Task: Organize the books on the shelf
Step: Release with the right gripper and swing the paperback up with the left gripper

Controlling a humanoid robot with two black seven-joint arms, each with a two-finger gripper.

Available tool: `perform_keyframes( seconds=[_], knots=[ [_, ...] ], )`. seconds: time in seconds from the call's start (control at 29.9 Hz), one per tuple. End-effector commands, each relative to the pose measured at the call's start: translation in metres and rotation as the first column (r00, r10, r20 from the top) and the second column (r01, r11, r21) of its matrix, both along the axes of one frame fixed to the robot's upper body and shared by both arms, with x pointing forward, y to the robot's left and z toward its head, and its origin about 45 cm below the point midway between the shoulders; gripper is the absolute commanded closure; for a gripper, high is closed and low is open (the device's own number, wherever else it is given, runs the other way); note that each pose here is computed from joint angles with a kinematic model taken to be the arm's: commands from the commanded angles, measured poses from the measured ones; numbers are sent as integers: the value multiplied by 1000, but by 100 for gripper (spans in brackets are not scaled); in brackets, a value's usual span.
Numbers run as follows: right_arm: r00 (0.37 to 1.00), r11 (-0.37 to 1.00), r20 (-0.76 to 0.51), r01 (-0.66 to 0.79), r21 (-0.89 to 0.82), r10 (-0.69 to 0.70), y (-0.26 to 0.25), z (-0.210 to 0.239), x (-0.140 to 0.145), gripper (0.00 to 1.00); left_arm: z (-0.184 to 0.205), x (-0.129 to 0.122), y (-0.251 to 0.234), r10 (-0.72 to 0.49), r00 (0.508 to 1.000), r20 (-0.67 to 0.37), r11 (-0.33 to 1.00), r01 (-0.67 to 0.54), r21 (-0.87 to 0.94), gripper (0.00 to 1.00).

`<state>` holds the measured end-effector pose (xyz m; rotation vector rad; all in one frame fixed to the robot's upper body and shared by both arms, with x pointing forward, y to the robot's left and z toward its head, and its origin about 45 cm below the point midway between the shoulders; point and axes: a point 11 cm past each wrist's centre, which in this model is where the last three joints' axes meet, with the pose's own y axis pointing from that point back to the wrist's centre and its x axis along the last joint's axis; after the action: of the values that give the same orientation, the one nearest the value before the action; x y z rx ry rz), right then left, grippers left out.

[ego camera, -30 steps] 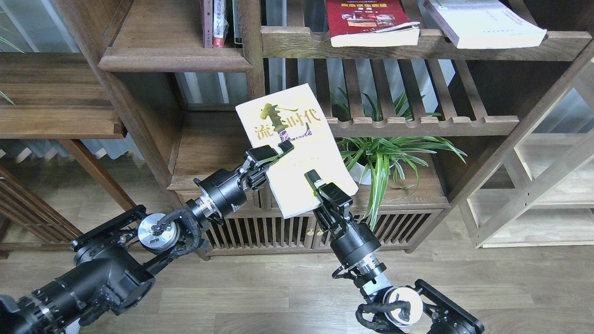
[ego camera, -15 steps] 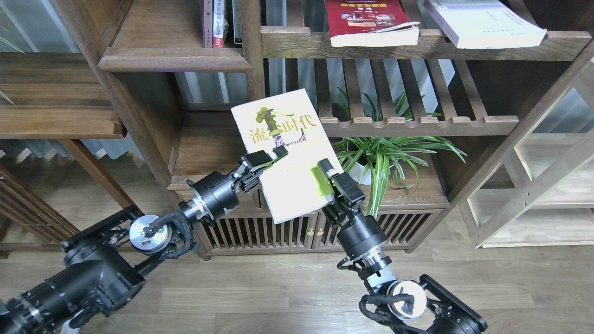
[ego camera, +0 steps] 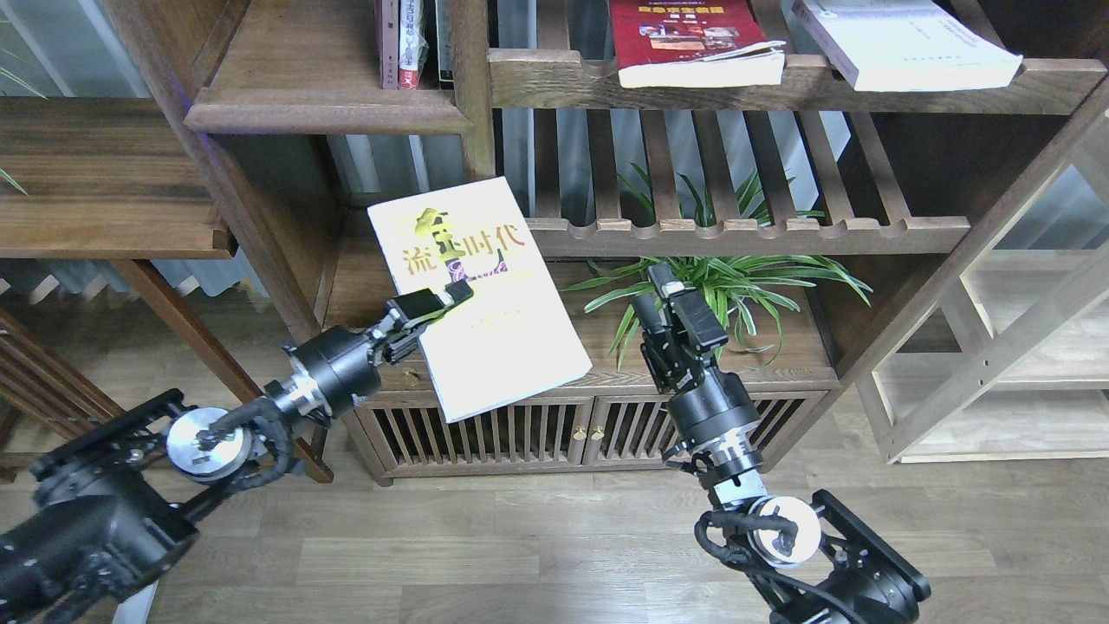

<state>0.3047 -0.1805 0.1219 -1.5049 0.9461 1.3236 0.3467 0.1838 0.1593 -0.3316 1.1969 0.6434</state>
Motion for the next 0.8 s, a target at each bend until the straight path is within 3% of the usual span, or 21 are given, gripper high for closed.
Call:
perform_keyframes(
  seconds=[0.0,0.27,0.43,0.63,0.77],
  knots=[
    [1000,1000,-9,9,-12,-9,-4,-4,2,27,16,-12,7,-40,999,29,999,40,2,95],
    [1000,999,3,11,-40,-11,-4,-1,23,23,35,-25,41,-70,990,124,990,54,127,96],
    [1000,998,4,9,-56,-8,-5,-1,29,22,76,-28,73,-59,950,305,974,-12,225,95],
    [1000,997,0,5,-71,-5,-6,-3,30,19,156,-37,99,-29,846,533,969,-107,223,96],
    [1000,997,-3,2,-83,-2,-6,-4,34,19,206,-37,115,-52,742,668,944,-183,276,96]
  ],
)
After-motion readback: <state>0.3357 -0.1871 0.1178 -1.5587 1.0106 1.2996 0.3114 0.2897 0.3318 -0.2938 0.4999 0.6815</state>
